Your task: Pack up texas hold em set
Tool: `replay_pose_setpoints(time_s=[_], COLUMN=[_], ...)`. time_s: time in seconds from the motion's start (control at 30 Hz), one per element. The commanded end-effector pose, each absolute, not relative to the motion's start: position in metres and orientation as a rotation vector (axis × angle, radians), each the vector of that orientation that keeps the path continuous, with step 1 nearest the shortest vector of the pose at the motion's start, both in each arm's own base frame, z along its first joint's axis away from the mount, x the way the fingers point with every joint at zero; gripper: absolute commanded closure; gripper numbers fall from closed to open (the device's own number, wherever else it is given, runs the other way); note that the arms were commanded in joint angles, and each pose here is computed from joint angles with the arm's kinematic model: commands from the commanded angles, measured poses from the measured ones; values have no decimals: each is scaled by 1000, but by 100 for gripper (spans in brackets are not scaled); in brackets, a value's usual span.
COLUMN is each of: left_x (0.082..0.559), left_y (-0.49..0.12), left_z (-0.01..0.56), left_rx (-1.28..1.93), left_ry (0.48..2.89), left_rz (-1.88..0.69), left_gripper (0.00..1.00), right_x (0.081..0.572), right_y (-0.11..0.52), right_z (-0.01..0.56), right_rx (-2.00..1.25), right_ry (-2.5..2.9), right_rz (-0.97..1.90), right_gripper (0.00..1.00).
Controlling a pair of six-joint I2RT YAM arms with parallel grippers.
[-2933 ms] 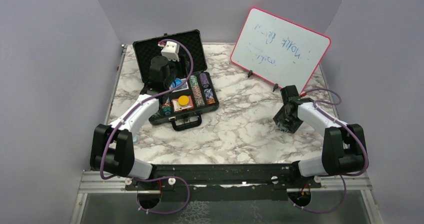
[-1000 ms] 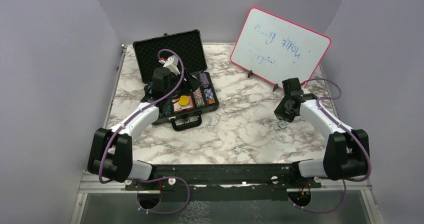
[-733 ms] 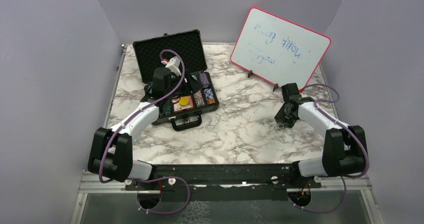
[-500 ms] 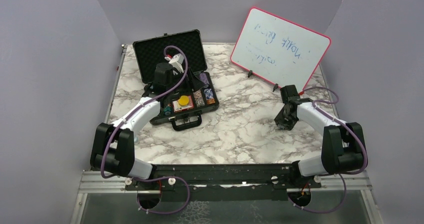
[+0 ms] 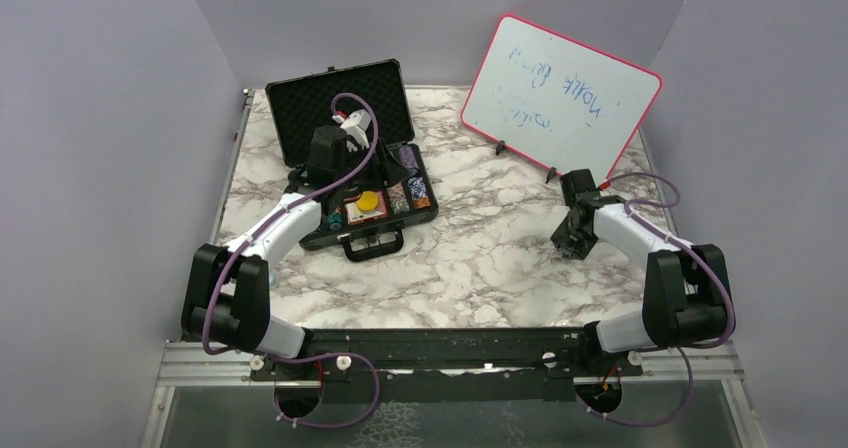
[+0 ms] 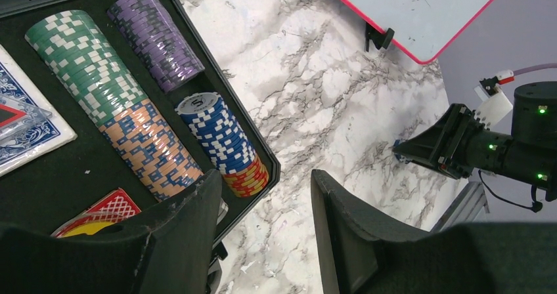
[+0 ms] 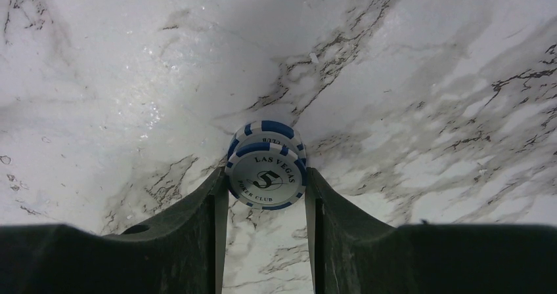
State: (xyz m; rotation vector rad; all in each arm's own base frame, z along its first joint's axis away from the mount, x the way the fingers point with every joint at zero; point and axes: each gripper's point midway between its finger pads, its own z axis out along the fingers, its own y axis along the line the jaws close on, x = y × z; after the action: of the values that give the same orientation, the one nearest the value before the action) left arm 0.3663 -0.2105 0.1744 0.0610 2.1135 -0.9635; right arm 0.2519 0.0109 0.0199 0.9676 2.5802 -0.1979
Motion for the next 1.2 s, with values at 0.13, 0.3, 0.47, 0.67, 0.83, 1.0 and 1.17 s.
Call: replay_pose_setpoints(time_s=[0.13,0.3,0.47,0.67,0.83,1.0,1.17], left_x=[364,363,363,363,365,362,353], left_y=[-216,-216,-216,-216,-214,-220,-236], left_z=[185,186,183,181,180,178,176], left_rx=[110,118,121,122,101,108,162], left_ry=[2082,2081,2085,2090,2094,2089,2088], left_rz=[-988,-986,-983,-980,-965,-965,-967], left_gripper=[45,45,45,45,44,41,40], right_x=[264,262,259,255,254,253,255], right_y=[-1,1,5,6,5,8,28], right_z=[30,21,11,0,-2,6,17], right_rx=[997,995,995,996,931,896,919], right_ry=[2508,2533,2569,2605,2650,2668,2665], right_rz=[-237,-216,-176,-138,-164,-139,17], right_gripper=[50,44,40,49,73,79,80])
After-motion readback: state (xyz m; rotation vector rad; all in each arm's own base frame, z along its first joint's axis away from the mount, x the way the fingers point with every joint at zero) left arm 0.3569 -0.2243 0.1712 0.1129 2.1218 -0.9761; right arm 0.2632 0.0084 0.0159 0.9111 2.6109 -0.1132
